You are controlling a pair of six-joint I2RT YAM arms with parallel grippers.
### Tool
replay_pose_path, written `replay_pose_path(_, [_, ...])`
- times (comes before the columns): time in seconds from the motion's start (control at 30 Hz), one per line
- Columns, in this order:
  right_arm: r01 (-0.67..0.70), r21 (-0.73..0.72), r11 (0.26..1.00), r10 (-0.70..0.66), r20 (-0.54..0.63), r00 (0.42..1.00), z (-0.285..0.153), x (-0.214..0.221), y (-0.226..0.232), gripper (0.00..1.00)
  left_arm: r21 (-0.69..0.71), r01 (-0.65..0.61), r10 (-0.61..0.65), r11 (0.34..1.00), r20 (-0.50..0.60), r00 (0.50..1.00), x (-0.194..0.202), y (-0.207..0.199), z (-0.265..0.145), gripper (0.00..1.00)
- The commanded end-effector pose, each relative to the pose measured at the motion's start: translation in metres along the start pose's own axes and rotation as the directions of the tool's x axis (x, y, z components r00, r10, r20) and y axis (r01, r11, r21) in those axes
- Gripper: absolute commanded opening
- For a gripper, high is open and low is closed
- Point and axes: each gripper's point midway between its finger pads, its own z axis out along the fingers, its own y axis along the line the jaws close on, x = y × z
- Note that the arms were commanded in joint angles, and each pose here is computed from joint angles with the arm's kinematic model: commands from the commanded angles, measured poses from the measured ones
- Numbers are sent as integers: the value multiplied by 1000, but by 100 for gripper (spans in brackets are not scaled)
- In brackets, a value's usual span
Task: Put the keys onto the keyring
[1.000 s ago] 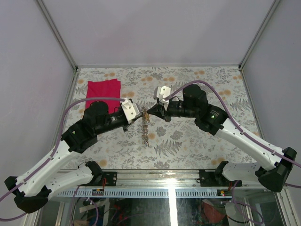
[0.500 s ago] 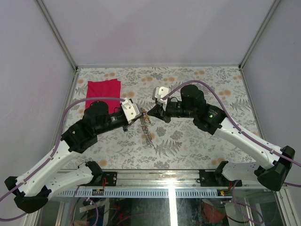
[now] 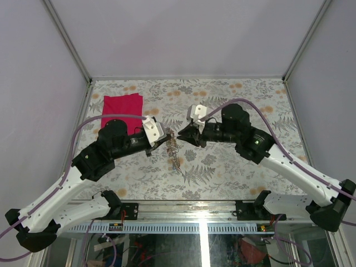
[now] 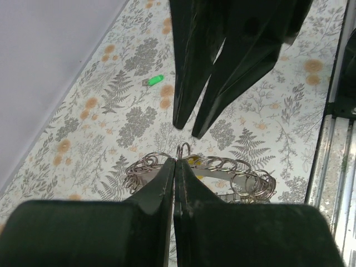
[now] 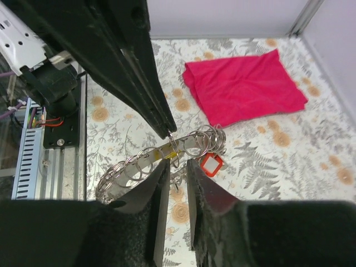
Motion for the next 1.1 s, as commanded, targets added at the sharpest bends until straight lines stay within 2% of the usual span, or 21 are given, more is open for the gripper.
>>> replay_pose_path(0.0, [83, 52, 995, -91, 181, 979, -34, -56, 6, 27, -5, -2, 3, 1000, 213, 977, -58, 4, -10, 0])
replay_pose_path(0.27, [90, 65, 994, -102, 209, 973, -62, -64, 20, 34, 106, 81, -113, 991, 348, 931, -85, -17, -19, 0])
replay_pose_path(0.4, [99, -17, 995, -92, 237, 967, -68, -70, 38, 38, 191, 97, -170, 977, 410, 896, -96, -32, -25, 0])
replay_pose_path(0.57, [98, -105, 990, -65, 284, 957, -74, -84, 56, 35, 247, 96, -209, 964, 484, 850, -111, -42, -38, 0])
replay_pose_path(0.73, [87, -150, 985, -34, 329, 944, -77, -93, 64, 38, 276, 89, -224, 957, 509, 831, -117, -48, -46, 0])
replay_pose_path(1.07, [40, -183, 982, 36, 393, 919, -68, -104, 64, 42, 297, 74, -223, 952, 508, 832, -120, -51, -48, 0])
